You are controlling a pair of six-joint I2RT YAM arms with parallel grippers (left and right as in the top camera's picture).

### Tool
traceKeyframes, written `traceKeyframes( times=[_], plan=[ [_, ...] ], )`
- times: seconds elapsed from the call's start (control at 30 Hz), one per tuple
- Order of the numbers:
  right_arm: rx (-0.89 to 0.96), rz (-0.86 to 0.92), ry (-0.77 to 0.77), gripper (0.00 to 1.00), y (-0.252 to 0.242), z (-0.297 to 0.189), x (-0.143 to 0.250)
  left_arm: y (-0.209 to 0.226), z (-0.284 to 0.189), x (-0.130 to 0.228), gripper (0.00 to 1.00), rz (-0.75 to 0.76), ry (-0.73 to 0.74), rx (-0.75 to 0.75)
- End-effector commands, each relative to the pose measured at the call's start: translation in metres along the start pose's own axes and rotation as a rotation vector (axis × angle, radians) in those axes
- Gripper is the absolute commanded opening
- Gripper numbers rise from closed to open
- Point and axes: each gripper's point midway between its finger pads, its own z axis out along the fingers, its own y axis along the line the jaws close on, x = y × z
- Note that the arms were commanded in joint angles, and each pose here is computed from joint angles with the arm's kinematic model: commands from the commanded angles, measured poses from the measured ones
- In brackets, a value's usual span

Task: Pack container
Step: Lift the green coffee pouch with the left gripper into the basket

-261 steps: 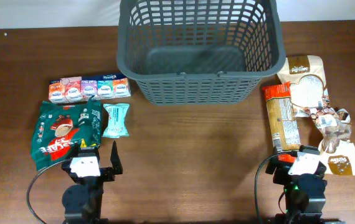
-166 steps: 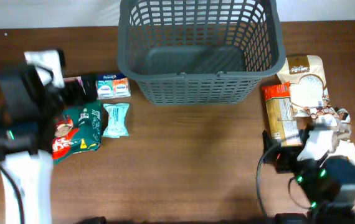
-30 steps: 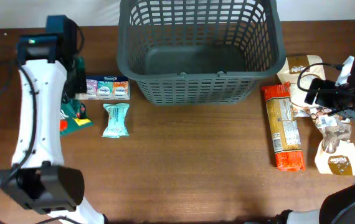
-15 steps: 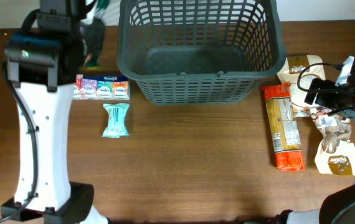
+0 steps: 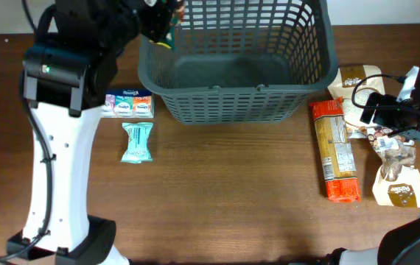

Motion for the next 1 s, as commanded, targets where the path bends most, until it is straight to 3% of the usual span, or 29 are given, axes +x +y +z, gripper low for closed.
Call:
traceKeyframes(
  times=[0.0, 0.27, 0.73, 0.97],
  plan=[
    [-0.008, -0.004, -0.006, 0.99, 0.001, -0.001, -0.005, -0.027, 0.018, -0.011, 0.02, 0.061, -0.084, 0.171],
    [-0.008, -0.004, -0.006, 0.99, 0.001, -0.001, -0.005, -0.066, 0.079, 0.033, 0.02, 0.0, -0.028, 0.409],
    [-0.008, -0.004, -0.006, 0.99, 0.001, -0.001, -0.005, -0.099, 0.138, 0.122, 0.02, -0.1, 0.214, 0.526],
    [-0.008, -0.003, -0.006, 0.99, 0.001, -0.001, -0.005, -0.119, 0.15, 0.15, 0.02, -0.121, 0.304, 0.564]
  ],
)
